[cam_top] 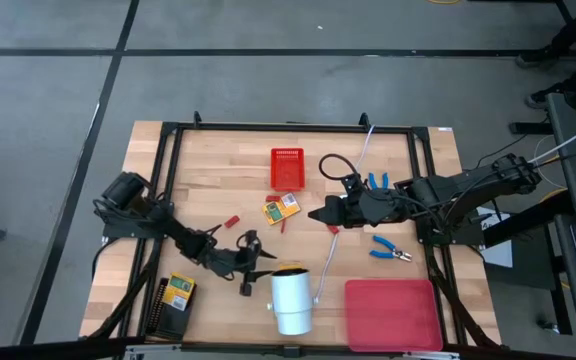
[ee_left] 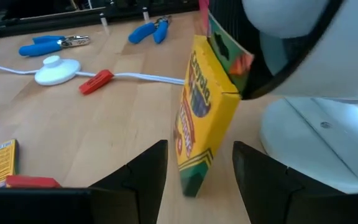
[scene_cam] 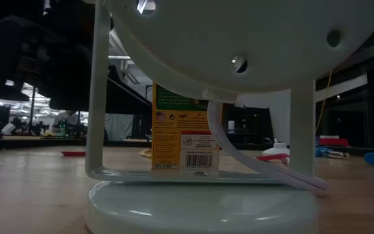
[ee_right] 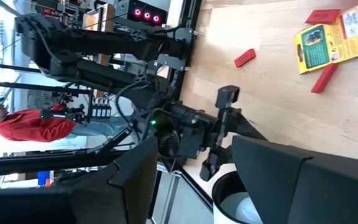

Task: Pick & Place School Supplies
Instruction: Put the yellow box crayon into the black bin

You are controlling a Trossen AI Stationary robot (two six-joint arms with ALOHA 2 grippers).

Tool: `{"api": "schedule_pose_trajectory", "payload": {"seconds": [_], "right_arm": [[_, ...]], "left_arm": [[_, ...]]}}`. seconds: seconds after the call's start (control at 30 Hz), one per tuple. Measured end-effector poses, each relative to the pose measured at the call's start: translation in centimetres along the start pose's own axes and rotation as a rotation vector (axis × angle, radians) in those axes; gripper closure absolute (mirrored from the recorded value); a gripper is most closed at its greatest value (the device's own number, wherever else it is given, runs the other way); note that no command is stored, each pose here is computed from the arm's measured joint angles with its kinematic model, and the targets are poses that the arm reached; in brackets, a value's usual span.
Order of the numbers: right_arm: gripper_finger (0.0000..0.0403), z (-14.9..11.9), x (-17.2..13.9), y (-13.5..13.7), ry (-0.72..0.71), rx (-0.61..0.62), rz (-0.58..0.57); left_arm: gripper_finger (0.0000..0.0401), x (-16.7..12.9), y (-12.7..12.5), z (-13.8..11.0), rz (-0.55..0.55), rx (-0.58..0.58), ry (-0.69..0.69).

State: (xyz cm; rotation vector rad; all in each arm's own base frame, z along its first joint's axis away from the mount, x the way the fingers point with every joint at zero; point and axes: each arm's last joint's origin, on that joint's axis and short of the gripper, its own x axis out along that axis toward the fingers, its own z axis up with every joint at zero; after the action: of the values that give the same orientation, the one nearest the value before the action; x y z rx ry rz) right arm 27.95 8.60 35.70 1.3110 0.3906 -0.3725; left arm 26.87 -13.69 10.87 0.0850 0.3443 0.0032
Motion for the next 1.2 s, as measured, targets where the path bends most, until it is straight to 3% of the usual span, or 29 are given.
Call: {"api": "schedule_pose_trajectory", "payload": {"seconds": [0.43,0.6,0.8,1.03,1.2], "right_arm": [[0.0191,0.2,-0.3,0.1,0.005,-0.011,0.011],[0.0191,0.3,-0.7,0.2,0.004,-0.020,0.022],[0.0191,0.4,-1.0,0.3,0.003,-0.023,0.028],[0.0191,0.5,-1.2,0.5,-0.011,-0.032,0.047],[0.0191,0.6,-1.2,0.7,-0.035,-0.069,0.064]], "left_arm": [[0.0233,2.2,0.1,-0.5,-0.009,-0.004,0.005],[0.0274,2.8,0.5,-0.7,0.007,-0.044,0.013],[0.0375,2.9,1.2,-0.7,0.079,-0.070,0.021],[0.0375,2.4,3.0,0.0,0.209,-0.130,0.061],[0.0375,0.8,5.8,1.6,0.318,-0.131,0.089]]}}
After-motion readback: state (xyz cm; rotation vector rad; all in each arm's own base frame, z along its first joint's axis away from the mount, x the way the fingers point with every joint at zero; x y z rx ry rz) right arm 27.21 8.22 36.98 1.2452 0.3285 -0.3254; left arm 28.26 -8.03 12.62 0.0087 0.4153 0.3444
